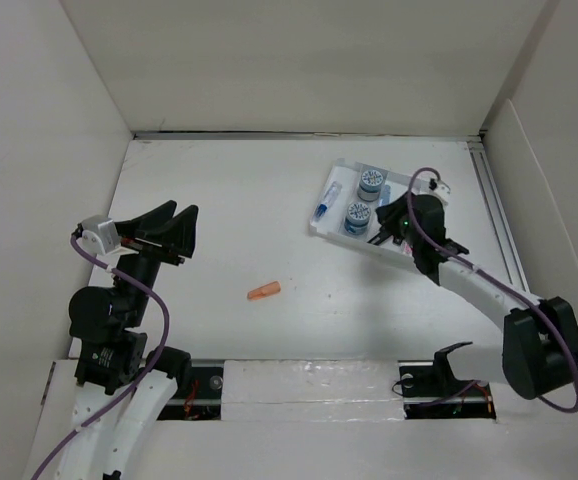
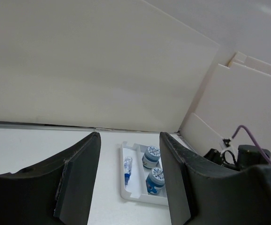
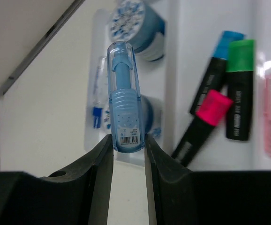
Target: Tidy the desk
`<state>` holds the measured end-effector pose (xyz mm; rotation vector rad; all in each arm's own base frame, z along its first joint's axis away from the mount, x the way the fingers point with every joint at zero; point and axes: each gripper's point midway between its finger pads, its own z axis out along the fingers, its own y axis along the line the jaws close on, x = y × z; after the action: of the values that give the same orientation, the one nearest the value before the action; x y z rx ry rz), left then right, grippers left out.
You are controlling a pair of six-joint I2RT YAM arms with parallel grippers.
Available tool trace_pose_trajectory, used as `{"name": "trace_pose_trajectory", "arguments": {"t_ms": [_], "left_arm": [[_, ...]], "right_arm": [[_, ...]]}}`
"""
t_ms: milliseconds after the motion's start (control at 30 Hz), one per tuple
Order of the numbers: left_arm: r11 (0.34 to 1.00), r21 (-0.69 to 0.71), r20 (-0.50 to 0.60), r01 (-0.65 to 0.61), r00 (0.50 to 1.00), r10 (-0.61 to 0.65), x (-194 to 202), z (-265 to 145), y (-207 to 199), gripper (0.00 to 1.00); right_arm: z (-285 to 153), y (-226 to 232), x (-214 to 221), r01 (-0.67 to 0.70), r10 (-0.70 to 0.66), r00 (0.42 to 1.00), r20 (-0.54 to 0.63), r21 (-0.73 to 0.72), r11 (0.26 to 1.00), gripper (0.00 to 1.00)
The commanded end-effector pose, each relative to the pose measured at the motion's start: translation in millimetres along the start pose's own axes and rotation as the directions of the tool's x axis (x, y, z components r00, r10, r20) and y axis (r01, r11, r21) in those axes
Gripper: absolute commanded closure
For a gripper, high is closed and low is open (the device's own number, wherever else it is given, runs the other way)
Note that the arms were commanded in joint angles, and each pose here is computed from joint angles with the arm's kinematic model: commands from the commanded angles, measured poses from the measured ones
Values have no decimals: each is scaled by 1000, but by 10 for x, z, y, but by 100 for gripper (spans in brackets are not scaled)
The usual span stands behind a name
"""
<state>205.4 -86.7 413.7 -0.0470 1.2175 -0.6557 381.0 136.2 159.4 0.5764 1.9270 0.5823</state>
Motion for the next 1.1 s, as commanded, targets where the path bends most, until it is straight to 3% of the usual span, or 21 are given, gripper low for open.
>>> {"name": "trace_pose_trajectory", "arguments": {"t_ms": [0, 333, 433, 533, 667, 733, 767, 833, 867, 900, 933, 1000, 1067], "left_arm": [[1000, 28, 25, 0, 1000, -1, -70, 41, -61, 52], [999, 38, 29, -1, 1000, 0, -81, 28, -81, 51], [999, 32, 27, 1, 1000, -2, -73, 35, -69, 51], [999, 44, 33, 2, 999, -3, -94, 18, -95, 51], [999, 38, 31, 1, 1000, -2, -89, 24, -83, 51], [999, 42, 34, 3, 999, -5, -100, 13, -95, 51], [999, 41, 34, 0, 999, -2, -97, 15, -90, 51], [999, 35, 32, -1, 999, 0, -92, 25, -77, 51], [999, 33, 28, 1, 1000, -2, -80, 34, -72, 51], [999, 33, 28, 0, 1000, -1, -83, 34, -73, 51], [999, 36, 25, 0, 1000, -1, -69, 34, -75, 51], [999, 36, 27, -2, 1000, 1, -74, 35, -74, 51], [1000, 23, 21, -1, 1000, 1, -57, 47, -48, 51]], "right_arm": [[-23, -303, -269, -209, 207, 975, 75, 18, 978, 88], [84, -1155, -465, -382, 363, 921, 143, 149, 912, 84], [42, -1294, -508, -395, 364, 914, 177, 189, 899, 69], [-50, -1219, -630, -392, 356, 909, 217, 155, 907, 39], [-88, -1013, -641, -357, 329, 922, 203, 119, 927, 31], [-108, -660, -569, -294, 288, 946, 148, 19, 956, 35], [-116, -475, -523, -264, 267, 956, 118, -37, 964, 48], [-136, 39, -71, -155, 148, 988, -48, -176, 972, 68], [-140, 269, 42, -114, 96, 991, -89, -225, 968, 88], [-154, 449, 229, -70, 34, 990, -138, -264, 962, 96], [-171, 588, 733, 18, -93, 964, -251, -289, 957, 100], [-238, 971, 1042, 90, -217, 927, -307, -380, 921, 100], [-361, 1084, 1670, 194, -382, 837, -390, -442, 876, 100]]}}
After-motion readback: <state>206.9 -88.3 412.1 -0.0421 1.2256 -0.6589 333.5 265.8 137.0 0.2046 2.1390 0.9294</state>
